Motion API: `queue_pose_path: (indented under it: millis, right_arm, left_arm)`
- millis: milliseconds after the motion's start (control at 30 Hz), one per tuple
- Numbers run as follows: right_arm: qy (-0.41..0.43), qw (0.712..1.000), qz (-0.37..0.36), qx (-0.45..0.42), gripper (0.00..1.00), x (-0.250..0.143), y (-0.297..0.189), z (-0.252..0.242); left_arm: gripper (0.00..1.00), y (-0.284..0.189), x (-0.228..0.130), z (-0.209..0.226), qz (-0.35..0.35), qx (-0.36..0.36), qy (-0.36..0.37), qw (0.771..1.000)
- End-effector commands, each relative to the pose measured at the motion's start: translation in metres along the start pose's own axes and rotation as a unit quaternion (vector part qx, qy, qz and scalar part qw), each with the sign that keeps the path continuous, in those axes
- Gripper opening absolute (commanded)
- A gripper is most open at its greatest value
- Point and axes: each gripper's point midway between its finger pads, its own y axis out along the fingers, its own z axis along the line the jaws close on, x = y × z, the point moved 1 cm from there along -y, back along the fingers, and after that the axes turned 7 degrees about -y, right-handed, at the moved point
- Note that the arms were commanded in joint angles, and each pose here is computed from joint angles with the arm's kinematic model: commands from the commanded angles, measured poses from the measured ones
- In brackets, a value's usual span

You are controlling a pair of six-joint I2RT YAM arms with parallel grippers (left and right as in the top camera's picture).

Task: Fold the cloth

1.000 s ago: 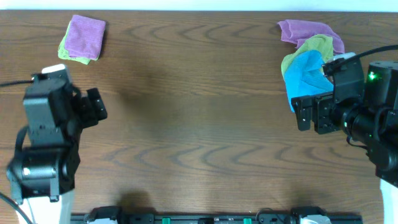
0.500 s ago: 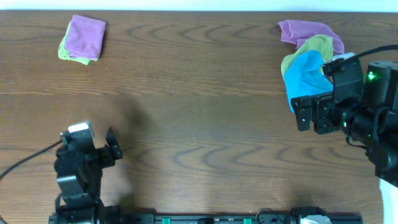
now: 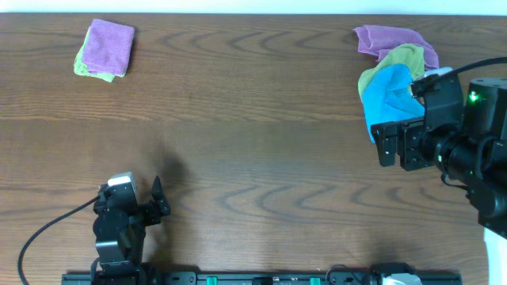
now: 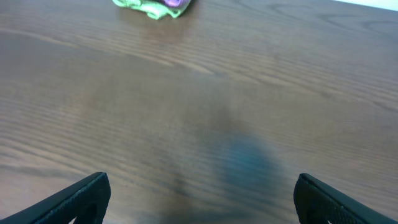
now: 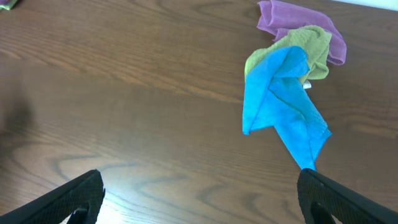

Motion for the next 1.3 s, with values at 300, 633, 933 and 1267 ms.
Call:
queue_pose_path:
  millis: [300, 633, 933, 1267]
  right_arm:
    - [0.004, 1.0, -0.003, -0.005, 0.99, 0.0001, -0.0019, -0.0021]
    - [0.004, 1.0, -0.003, -0.005, 0.99, 0.0001, -0.0019, -0.0021]
    - [0.004, 1.0, -0.003, -0.005, 0.99, 0.0001, -0.0019, -0.0021]
    - [0.004, 1.0, -0.003, -0.005, 0.99, 0.0001, -0.0019, -0.0021]
  left_arm:
    - [0.96, -0.001, 0.0059, 0.0015, -0.038, 0.0, -0.014, 0.999]
    - [0.95, -0.0008, 0.0056, 0.0007, -0.037, -0.003, -0.026, 0.999]
    - [0.95, -0.0008, 0.0056, 0.0007, -0.037, -0.003, -0.026, 0.999]
    - [0.96, -0.0008, 0.0056, 0.0007, -0.037, -0.003, -0.027, 0.999]
